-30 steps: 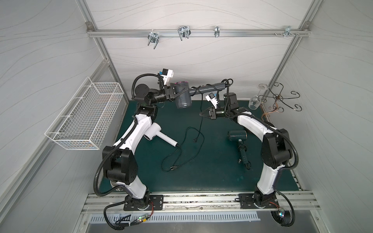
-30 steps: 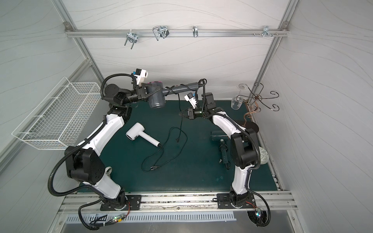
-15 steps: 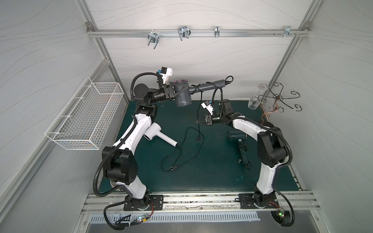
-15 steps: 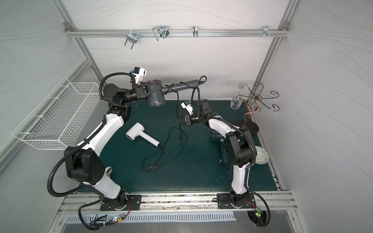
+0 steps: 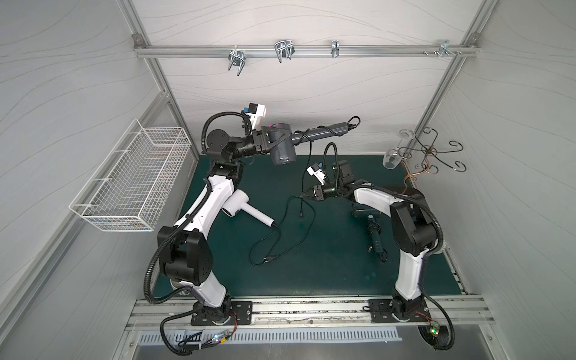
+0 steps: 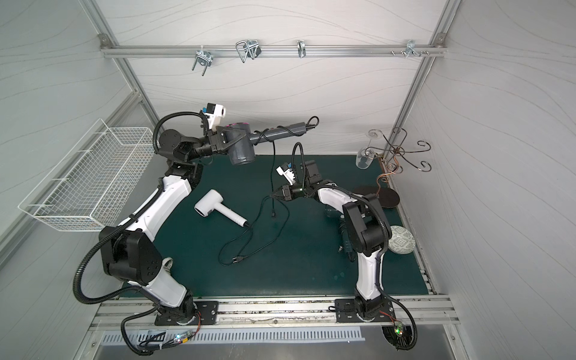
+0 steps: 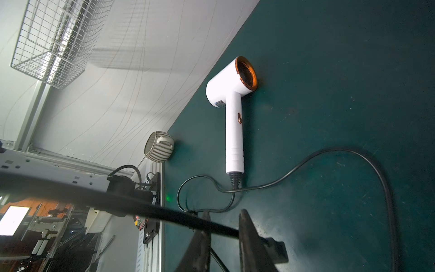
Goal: Wrap the cord around the hair dryer
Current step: Wrap the power cord around the hair dryer.
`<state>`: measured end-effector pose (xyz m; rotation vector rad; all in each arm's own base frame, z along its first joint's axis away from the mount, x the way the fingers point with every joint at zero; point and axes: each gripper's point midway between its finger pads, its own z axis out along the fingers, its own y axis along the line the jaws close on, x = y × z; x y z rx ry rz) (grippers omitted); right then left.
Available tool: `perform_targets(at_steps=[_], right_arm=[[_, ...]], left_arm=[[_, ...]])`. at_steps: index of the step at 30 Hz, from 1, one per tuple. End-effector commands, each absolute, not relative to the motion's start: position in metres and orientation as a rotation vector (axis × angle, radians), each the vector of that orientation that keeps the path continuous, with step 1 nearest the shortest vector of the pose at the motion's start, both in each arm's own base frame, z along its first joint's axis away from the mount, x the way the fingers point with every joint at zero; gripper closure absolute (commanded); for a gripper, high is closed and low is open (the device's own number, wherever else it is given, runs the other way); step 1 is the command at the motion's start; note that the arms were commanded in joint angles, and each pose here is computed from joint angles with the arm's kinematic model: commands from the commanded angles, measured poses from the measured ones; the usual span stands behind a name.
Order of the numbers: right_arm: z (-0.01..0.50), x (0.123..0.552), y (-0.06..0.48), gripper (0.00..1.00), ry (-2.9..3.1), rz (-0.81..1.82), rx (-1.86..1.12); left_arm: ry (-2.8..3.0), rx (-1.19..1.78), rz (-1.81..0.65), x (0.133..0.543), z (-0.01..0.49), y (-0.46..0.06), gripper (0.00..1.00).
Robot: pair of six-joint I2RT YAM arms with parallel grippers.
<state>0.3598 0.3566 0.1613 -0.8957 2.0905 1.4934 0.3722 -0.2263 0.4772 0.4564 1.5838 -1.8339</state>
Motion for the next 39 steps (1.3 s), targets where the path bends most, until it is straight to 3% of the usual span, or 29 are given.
perform_targets(at_steps=[1,16,23,32,39], right_arm=[[0.144,0.359,0.359,0.74,2.114,1.482,-0.89],[0.147,0.37,0.365,0.68,2.003,1.322,-0.881],[0.15,0.37,0.365,0.77,1.999,1.312,-0.879],[0.15,0.338,0.339,0.65,1.982,1.194,-0.949],[0.164,0.344,0.328,0.62,1.894,1.075,-0.951]], left_arm=[[1.403,0.557,-1.769,0.349,0.528,-0.219,1.0],[1.399,0.552,-1.775,0.346,0.528,-0.218,1.0],[1.398,0.551,-1.768,0.345,0.529,-0.216,1.0],[1.397,0.526,-1.757,0.351,0.53,-0.21,1.0],[1.393,0.527,-1.76,0.35,0.531,-0.21,1.0]])
